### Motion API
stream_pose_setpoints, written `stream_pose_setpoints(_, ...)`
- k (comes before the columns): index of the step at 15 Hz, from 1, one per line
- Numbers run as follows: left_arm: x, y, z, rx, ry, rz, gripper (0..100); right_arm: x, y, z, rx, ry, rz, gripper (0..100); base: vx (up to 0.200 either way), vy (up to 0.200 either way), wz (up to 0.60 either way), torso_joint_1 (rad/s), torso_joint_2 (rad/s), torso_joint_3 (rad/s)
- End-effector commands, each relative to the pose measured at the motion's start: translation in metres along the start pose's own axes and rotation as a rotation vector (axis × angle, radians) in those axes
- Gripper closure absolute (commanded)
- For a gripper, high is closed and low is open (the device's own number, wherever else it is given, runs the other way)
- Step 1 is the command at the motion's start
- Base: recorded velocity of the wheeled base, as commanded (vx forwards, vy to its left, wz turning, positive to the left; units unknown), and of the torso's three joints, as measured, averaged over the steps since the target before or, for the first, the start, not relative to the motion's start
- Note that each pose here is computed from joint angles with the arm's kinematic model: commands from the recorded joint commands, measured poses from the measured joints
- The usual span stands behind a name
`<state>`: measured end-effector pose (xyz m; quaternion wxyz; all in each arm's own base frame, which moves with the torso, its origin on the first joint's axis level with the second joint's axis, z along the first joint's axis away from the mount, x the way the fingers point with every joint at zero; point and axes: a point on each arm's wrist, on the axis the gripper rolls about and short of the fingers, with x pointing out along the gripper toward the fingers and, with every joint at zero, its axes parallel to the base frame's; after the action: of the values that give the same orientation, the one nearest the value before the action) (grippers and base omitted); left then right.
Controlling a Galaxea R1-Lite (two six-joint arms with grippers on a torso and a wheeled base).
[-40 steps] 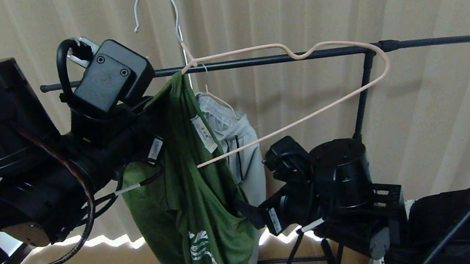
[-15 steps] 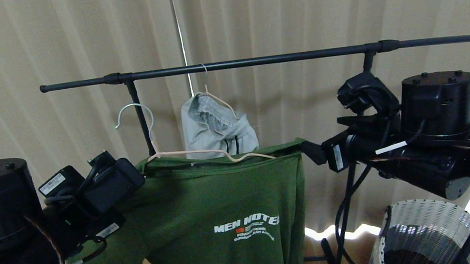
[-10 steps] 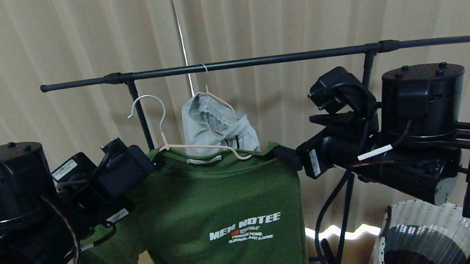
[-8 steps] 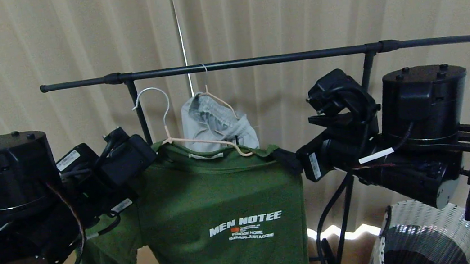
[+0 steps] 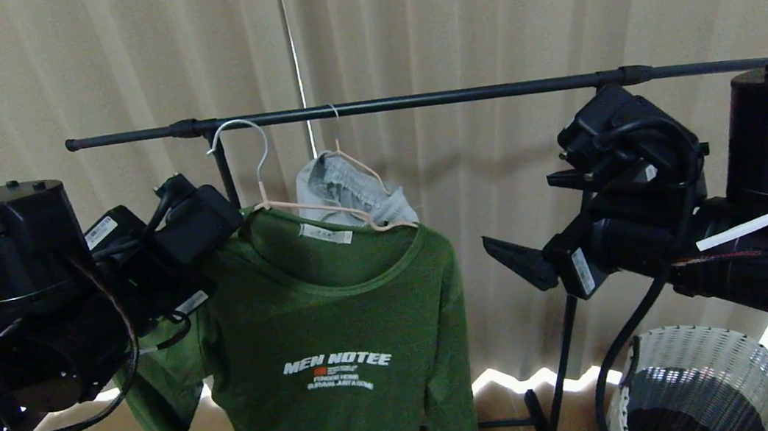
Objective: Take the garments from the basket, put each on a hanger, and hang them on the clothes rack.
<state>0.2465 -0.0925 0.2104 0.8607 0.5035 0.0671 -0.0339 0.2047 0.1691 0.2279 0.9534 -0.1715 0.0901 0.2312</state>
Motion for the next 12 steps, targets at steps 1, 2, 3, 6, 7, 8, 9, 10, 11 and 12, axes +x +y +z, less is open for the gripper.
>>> stream_pose_setpoints(1,0.001,-0.001,0.002,-0.002,-0.007,-0.004,100,-0.003,-0.002,0.007,-0.015,-0.028,-0.004,0,0.0,0.0,0.0,0.0,0.0,0.0)
stream_pose_setpoints(2,0.001,-0.001,0.002,-0.001,-0.011,-0.006,100,0.0,0.0,0.008,-0.021,-0.025,-0.002,0,0.0,0.0,0.0,0.0,0.0,0.0)
stream_pose_setpoints(3,0.002,-0.005,0.008,-0.002,-0.039,-0.006,100,0.012,0.005,0.017,-0.029,-0.041,0.01,0,0.0,0.0,0.0,0.0,0.0,0.0)
stream_pose_setpoints(6,0.01,-0.018,0.021,-0.007,-0.103,-0.003,100,0.035,0.016,0.031,-0.104,-0.056,0.02,0,0.0,0.0,0.0,0.0,0.0,0.0)
stream_pose_setpoints(7,0.01,-0.02,0.023,-0.008,-0.114,-0.002,100,0.038,0.016,0.031,-0.113,-0.053,0.02,0,0.0,0.0,0.0,0.0,0.0,0.0)
stream_pose_setpoints(8,0.007,-0.024,0.029,-0.008,-0.143,-0.011,100,0.048,0.02,0.033,-0.129,-0.047,0.018,0,0.0,0.0,0.0,0.0,0.0,0.0)
stream_pose_setpoints(9,0.005,-0.025,0.032,-0.005,-0.154,-0.017,100,0.055,0.023,0.036,-0.131,-0.048,0.018,0,0.0,0.0,0.0,0.0,0.0,0.0)
stream_pose_setpoints(10,0.002,-0.027,0.035,-0.005,-0.168,-0.022,100,0.061,0.026,0.037,-0.133,-0.047,0.018,0,0.0,0.0,0.0,0.0,0.0,0.0)
stream_pose_setpoints(11,0.0,-0.028,0.038,-0.007,-0.182,-0.026,100,0.067,0.028,0.037,-0.134,-0.045,0.02,0,0.0,0.0,0.0,0.0,0.0,0.0)
stream_pose_setpoints(12,-0.002,-0.028,0.04,-0.006,-0.192,-0.028,100,0.071,0.029,0.037,-0.135,-0.042,0.021,0,0.0,0.0,0.0,0.0,0.0,0.0)
